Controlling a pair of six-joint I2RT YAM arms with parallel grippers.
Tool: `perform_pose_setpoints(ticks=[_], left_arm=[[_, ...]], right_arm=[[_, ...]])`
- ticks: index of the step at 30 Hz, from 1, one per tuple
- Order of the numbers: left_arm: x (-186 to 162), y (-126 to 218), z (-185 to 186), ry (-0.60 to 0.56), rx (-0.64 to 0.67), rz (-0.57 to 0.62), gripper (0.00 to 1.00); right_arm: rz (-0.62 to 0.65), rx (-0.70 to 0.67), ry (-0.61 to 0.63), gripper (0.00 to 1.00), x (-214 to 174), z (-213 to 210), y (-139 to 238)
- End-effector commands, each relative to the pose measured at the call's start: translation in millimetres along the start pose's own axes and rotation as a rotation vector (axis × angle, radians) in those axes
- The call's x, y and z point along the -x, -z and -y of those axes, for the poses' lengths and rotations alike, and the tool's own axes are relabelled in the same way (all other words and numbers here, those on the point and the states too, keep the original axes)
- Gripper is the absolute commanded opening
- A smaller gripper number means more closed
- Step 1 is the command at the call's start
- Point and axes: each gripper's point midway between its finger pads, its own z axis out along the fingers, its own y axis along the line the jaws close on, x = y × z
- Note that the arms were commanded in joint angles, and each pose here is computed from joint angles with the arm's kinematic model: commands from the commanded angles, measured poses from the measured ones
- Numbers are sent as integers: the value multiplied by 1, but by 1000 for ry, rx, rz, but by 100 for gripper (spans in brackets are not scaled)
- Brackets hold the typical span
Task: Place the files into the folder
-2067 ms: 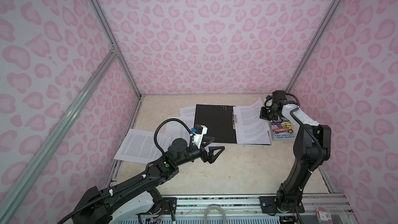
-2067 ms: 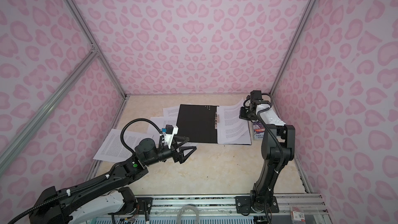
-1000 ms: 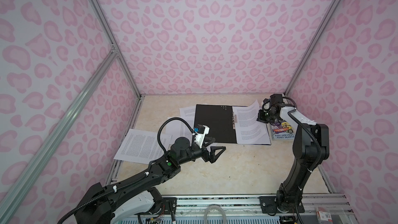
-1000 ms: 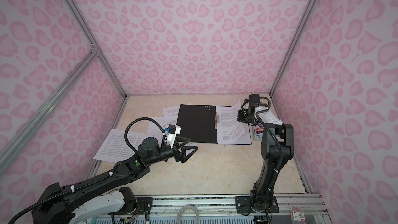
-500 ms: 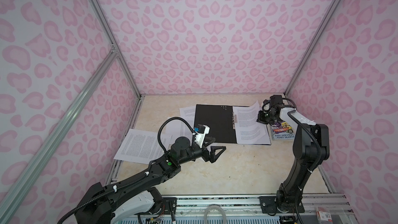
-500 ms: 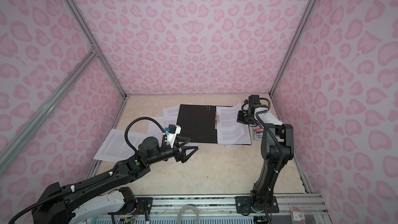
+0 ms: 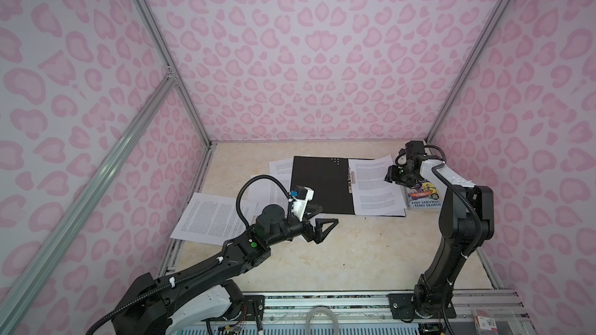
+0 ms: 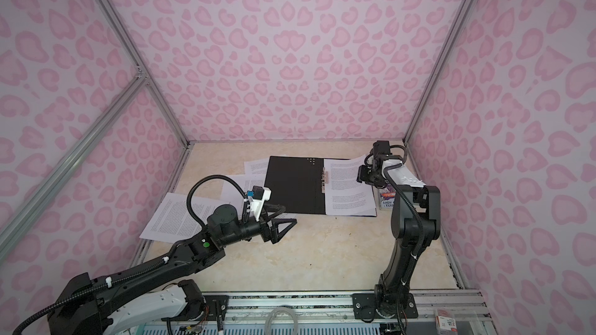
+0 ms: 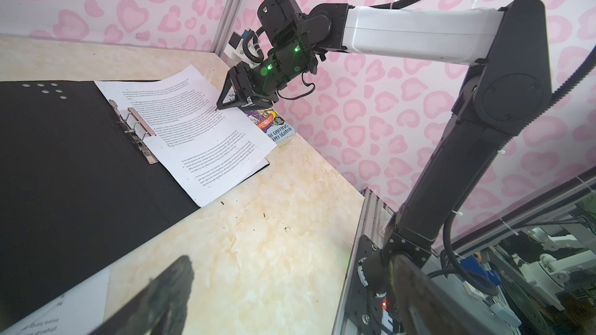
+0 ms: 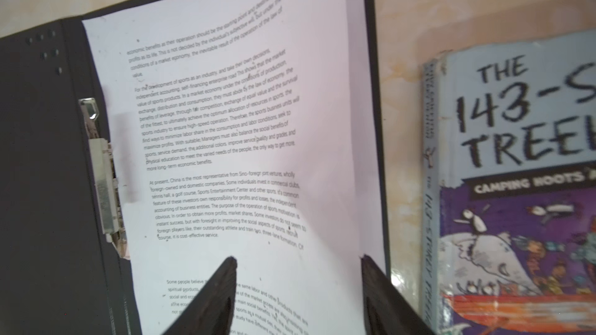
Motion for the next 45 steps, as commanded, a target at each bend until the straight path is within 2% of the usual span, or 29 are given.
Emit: perform_pose_setpoints(ticks=[1,18,35,45], left_arm=[[6,0,4,-16,-11,13,97],[7,-1,5,-9,-13,12,97],[7,-1,4,-6,-12,7,97],[6,-2,3,-3,-9,3,97]], right_arm=[[-23,-95,-26,64,-7,17,2],[-48,-41,-124,74,-55,23,-12],[-71,31,-191,74,-79,29,-27],[-16,4,-166,74,-74,33,-12]])
